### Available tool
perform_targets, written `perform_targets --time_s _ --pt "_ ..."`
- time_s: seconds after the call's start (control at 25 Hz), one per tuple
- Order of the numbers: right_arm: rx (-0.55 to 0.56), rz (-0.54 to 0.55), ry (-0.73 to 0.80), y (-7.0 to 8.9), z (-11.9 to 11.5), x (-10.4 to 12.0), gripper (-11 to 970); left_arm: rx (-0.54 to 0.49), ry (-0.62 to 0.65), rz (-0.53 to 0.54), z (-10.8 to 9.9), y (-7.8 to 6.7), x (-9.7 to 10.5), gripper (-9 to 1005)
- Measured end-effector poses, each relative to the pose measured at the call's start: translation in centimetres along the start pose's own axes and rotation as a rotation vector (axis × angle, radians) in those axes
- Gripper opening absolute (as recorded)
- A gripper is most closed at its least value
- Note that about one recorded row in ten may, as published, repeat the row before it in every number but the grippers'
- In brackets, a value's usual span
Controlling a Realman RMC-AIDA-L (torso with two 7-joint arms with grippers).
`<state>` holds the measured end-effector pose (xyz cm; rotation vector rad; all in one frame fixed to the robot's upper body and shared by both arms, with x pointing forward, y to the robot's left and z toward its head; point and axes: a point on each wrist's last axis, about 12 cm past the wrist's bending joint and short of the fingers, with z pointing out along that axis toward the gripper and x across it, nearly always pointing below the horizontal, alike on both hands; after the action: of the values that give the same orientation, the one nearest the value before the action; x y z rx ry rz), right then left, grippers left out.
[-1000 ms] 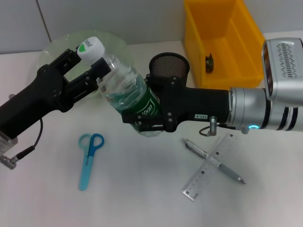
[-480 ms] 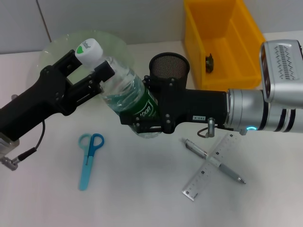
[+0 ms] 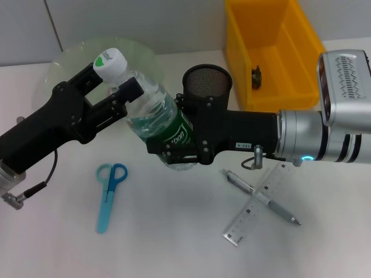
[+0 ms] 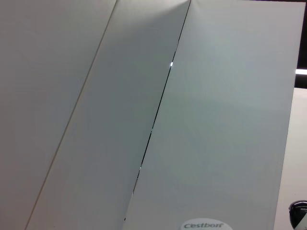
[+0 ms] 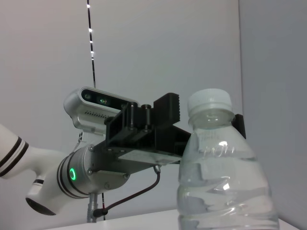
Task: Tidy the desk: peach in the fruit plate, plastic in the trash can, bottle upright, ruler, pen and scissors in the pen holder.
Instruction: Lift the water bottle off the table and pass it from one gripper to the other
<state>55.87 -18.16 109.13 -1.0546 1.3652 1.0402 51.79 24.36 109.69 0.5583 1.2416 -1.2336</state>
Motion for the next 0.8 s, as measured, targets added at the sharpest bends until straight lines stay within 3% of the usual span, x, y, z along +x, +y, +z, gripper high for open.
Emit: perform_targets --time_s 0.36,0.56,0.8 --pt "-0.011 0.001 0.008 0.13 0.11 0.1 784 0.002 -0.001 -0.008 0.17 0.0 0.1 615" --pt "-0.012 0.001 0.008 0.15 0.11 0.1 785 0.002 0.0 -0.009 0.18 0.01 0.11 465" --pt "-0.017 0.001 0.007 0.2 0.12 0.09 787 0.001 0.003 -0.012 0.16 -0.01 0.2 465"
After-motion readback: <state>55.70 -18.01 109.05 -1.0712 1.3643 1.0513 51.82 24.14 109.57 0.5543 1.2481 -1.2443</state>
